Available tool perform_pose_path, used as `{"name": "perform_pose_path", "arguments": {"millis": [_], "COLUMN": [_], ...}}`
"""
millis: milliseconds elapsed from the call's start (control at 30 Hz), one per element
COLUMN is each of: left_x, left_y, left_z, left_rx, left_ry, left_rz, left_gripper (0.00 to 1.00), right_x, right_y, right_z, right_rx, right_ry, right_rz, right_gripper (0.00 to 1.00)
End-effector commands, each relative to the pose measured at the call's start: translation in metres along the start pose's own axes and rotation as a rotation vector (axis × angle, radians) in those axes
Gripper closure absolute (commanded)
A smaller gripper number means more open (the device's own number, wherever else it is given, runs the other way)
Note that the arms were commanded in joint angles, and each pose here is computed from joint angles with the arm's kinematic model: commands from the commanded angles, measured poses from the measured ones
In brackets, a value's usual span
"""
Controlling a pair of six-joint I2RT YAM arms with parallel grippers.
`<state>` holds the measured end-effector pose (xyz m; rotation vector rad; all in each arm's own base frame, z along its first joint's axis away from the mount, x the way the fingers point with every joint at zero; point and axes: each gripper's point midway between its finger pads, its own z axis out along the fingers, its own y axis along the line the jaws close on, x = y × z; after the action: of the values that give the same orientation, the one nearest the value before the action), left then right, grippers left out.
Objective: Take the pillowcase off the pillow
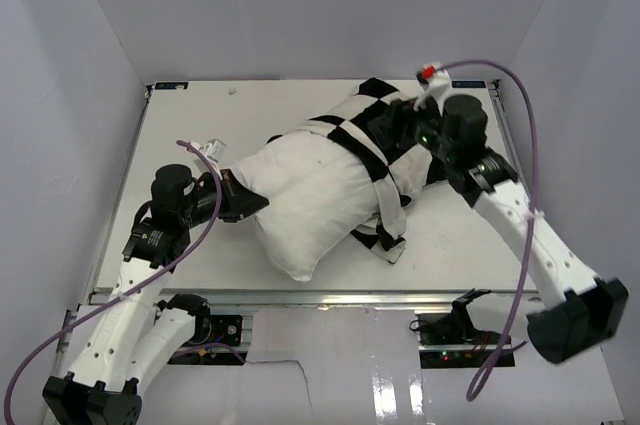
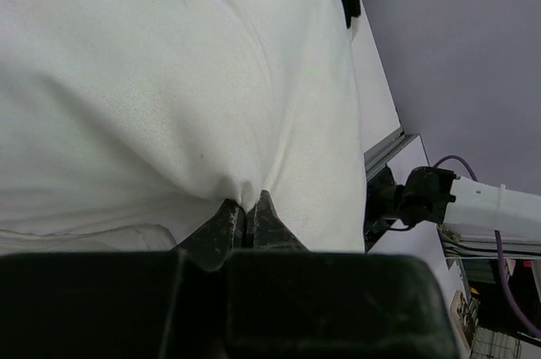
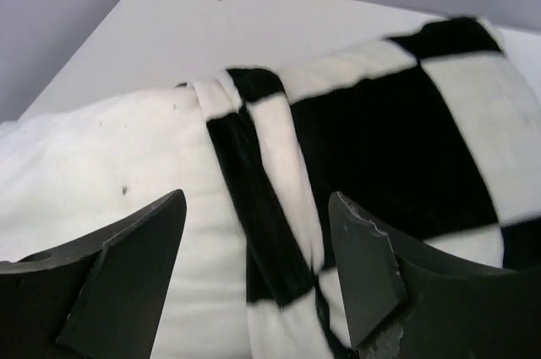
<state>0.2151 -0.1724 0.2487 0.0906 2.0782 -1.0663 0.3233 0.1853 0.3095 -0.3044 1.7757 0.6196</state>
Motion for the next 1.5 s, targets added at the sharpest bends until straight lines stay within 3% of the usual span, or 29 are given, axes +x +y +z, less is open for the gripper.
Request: {"name": "perform_pose_path", "arguments": {"millis": [0, 33, 167, 267, 500, 633, 667, 700, 867, 967, 1100, 1200, 1267, 1333, 1367, 1400, 1467], "left_x": [-0.008, -0.007, -0.002, -0.004, -0.011, -0.025, -0.036, -0.043, -0.062, -0.073, -0.078, -0.075, -0.077, -0.075, -0.078, -0.079, -0.085], "left_y": [-0.008, -0.009, -0.009, -0.009, -0.016, -0.026, -0.032, -0.039, -0.045, -0.048, -0.048, -0.037, -0.033, -0.027, -0.028, -0.027, -0.029], "left_z": [-0.007, -0.009, -0.01, -0.012, -0.015, -0.025, -0.031, -0.039, -0.069, -0.091, -0.104, -0.097, -0.088, -0.078, -0.075, -0.07, -0.066], "left_rx": [0.036, 0.037, 0.047, 0.043, 0.053, 0.036, 0.026, 0.019, -0.074, -0.138, -0.179, -0.205, -0.203, -0.201, -0.195, -0.194, -0.187], "left_ry": [-0.079, -0.086, -0.081, -0.093, -0.11, -0.138, -0.172, -0.191, -0.29, -0.354, -0.392, -0.388, -0.377, -0.354, -0.355, -0.343, -0.344], "left_rz": [0.03, 0.033, 0.027, 0.036, 0.048, 0.066, 0.08, 0.091, 0.096, 0.099, 0.09, 0.075, 0.074, 0.07, 0.071, 0.069, 0.073], "left_gripper": [1.0, 1.0, 1.0, 1.0, 1.0, 1.0, 1.0, 1.0, 1.0, 1.0, 1.0, 1.0, 1.0, 1.0, 1.0, 1.0, 1.0], "right_x": [-0.004, -0.024, -0.015, 0.025, 0.068, 0.078, 0.08, 0.073, 0.045, 0.036, 0.031, 0.037, 0.039, 0.028, 0.028, 0.05, 0.025], "right_y": [0.032, 0.037, 0.051, 0.056, 0.042, 0.01, -0.012, -0.037, -0.111, -0.157, -0.196, -0.181, -0.158, -0.121, -0.109, -0.103, -0.075], "right_z": [0.049, 0.056, 0.099, 0.13, 0.169, 0.191, 0.197, 0.202, 0.205, 0.196, 0.179, 0.179, 0.174, 0.157, 0.148, 0.14, 0.11], "right_rx": [-0.126, -0.121, -0.166, -0.191, -0.147, -0.02, 0.046, 0.122, 0.31, 0.425, 0.499, 0.407, 0.314, 0.22, 0.2, 0.181, 0.134], "right_ry": [0.117, 0.095, 0.209, 0.344, 0.456, 0.492, 0.499, 0.486, 0.417, 0.389, 0.37, 0.394, 0.414, 0.403, 0.4, 0.425, 0.347], "right_rz": [-0.139, -0.2, -0.27, -0.319, -0.342, -0.342, -0.332, -0.299, -0.211, -0.155, -0.057, -0.02, -0.004, -0.005, -0.015, -0.011, -0.02], "right_gripper": [0.25, 0.25, 0.24, 0.23, 0.26, 0.38, 0.5, 0.55, 0.74, 0.79, 0.79, 0.77, 0.69, 0.5, 0.33, 0.28, 0.19]}}
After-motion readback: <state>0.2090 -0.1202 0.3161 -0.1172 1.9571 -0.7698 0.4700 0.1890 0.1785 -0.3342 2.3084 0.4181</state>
